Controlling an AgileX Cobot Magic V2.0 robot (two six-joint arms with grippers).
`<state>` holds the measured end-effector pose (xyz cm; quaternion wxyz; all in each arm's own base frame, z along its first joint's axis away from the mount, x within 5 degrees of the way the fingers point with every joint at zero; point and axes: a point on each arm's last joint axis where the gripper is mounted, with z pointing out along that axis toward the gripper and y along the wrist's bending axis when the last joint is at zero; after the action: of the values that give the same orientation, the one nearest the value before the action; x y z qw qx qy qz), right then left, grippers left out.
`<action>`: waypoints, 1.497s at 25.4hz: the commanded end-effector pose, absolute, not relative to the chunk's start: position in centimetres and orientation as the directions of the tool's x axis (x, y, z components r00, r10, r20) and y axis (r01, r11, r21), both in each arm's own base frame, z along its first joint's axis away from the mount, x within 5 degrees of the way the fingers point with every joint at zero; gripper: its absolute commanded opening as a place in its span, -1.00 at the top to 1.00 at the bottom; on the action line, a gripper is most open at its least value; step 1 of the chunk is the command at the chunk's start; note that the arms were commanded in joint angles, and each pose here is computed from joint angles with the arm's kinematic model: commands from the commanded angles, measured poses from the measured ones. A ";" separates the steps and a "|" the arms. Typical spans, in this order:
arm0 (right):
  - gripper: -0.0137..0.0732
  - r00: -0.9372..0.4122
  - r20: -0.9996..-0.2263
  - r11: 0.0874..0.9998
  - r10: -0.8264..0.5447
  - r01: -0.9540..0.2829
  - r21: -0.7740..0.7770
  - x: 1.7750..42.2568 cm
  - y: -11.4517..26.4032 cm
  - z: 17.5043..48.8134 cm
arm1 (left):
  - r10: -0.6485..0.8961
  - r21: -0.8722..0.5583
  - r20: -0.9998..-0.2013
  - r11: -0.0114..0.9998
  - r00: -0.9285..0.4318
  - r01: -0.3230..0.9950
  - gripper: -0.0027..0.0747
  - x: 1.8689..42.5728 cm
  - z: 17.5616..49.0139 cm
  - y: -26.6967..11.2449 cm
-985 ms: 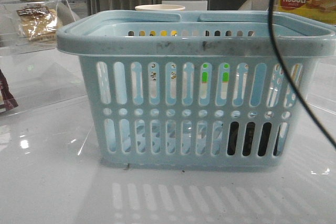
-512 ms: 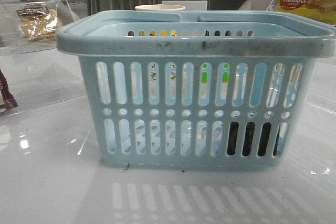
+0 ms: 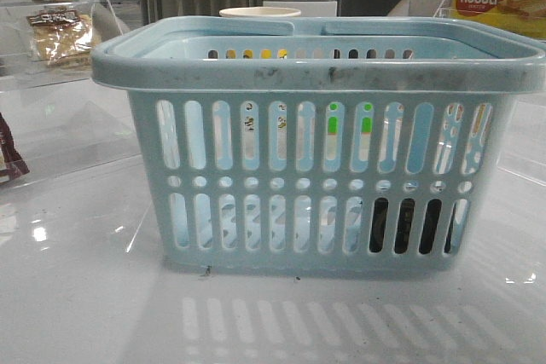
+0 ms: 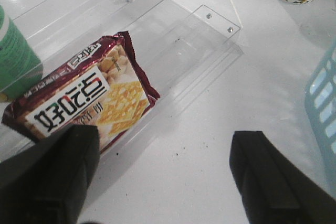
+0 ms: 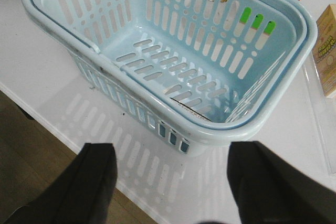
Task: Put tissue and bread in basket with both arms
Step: 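Reach the left gripper to the squirrel-print bread bag and grasp it, then carry the bread bag with the left gripper over the basket and lower it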
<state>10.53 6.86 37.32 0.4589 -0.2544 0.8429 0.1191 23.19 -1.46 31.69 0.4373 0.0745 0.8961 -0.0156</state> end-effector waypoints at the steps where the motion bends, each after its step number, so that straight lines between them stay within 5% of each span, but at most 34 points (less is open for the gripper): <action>1: -0.59 -0.380 -0.879 0.839 -0.288 -0.542 -0.041 10.6 6.9 38.6 | 0.095 0.029 -0.845 0.991 -0.527 0.133 -0.53 27.1 33.8 -1.8; 14: -0.59 -0.380 -0.879 0.839 -0.288 -0.542 -0.041 10.6 6.9 38.6 | -0.052 -0.111 -0.843 0.991 -0.535 0.078 -0.52 41.7 33.1 -1.5; 29: -0.59 -0.380 -0.879 0.839 -0.288 -0.542 -0.041 10.6 6.9 38.6 | -0.135 -0.175 -0.863 0.984 -0.486 0.039 -0.50 48.9 29.6 -1.1; 38: -0.59 -0.380 -0.879 0.839 -0.288 -0.542 -0.041 10.6 6.9 38.6 | -0.131 -0.179 -0.847 0.983 -0.516 0.045 0.18 48.7 29.3 -1.2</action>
<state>10.51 6.84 37.29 0.4574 -0.2546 0.8438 0.1185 49.14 -1.06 24.91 0.4318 -0.0167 0.8980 -0.0826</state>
